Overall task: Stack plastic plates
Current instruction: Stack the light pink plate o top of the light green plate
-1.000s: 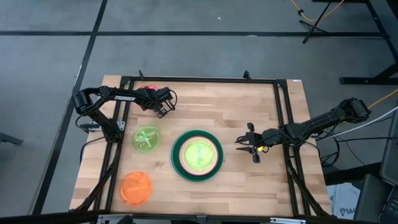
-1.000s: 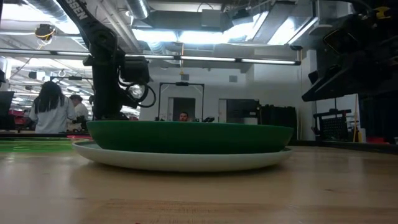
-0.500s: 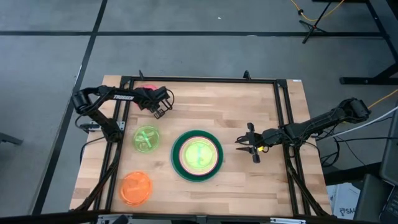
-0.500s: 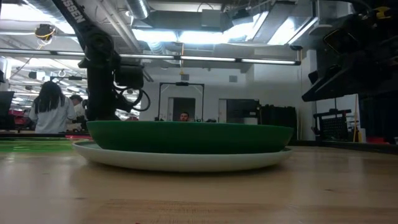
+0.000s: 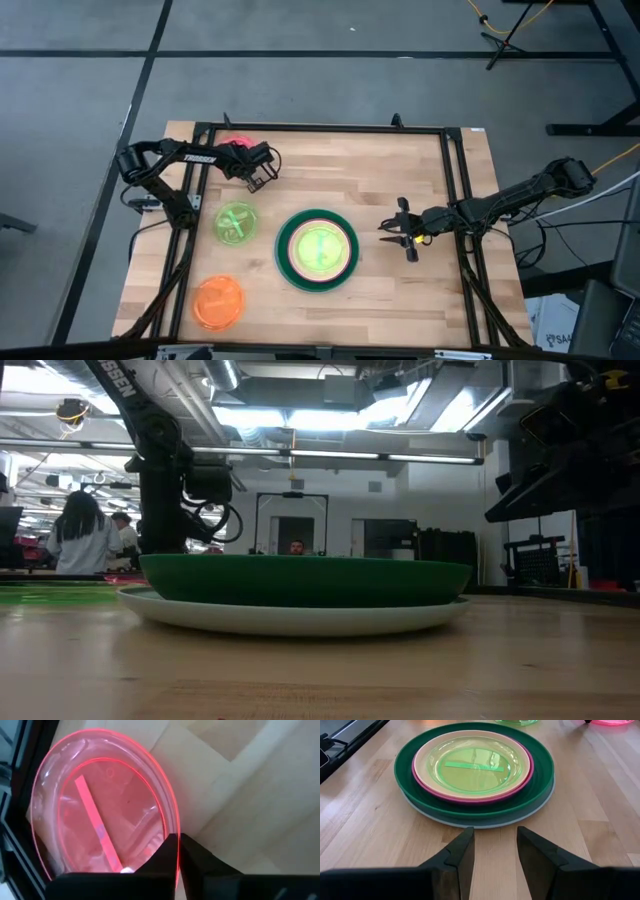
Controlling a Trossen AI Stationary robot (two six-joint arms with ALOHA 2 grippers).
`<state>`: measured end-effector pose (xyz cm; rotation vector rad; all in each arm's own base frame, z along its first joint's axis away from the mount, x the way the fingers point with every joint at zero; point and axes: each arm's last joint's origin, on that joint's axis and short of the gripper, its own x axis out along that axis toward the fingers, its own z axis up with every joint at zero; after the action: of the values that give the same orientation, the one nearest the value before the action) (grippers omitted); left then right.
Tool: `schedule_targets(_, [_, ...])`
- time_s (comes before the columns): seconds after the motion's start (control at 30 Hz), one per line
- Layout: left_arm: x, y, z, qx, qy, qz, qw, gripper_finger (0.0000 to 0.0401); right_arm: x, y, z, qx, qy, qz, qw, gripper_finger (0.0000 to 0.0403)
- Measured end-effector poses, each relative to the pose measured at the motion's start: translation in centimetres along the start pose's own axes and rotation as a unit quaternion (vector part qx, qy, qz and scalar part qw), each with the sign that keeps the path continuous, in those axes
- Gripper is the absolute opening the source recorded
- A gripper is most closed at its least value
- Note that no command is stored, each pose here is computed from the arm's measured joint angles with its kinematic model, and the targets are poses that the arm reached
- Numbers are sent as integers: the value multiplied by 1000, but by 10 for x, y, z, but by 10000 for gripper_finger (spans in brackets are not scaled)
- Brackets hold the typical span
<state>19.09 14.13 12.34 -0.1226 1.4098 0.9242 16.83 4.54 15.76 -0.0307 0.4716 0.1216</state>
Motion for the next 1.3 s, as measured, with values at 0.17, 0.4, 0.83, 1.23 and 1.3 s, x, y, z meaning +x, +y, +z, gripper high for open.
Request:
schedule_targets(0.17, [-8, -7, 3, 34, -5, 12, 999, 3, 0, 0, 0, 0, 0, 0, 1000, 140])
schedule_targets(0.4, [-39, -19, 16, 80, -57, -1, 995, 3, 0, 0, 0, -2, 1, -1, 1000, 140])
schedule_targets(0.83, [-119, -70, 33, 204, -184, -60, 960, 4, 0, -1, -1, -2, 3, -9, 1000, 140])
schedule_targets(1.23, [-189, -131, 5, 305, -304, -132, 893, 4, 0, -1, -2, -1, 8, -10, 1000, 140])
schedule_targets(1.3, [-196, -140, -2, 321, -318, -153, 879, 4, 0, -1, -1, -1, 6, -10, 1000, 140])
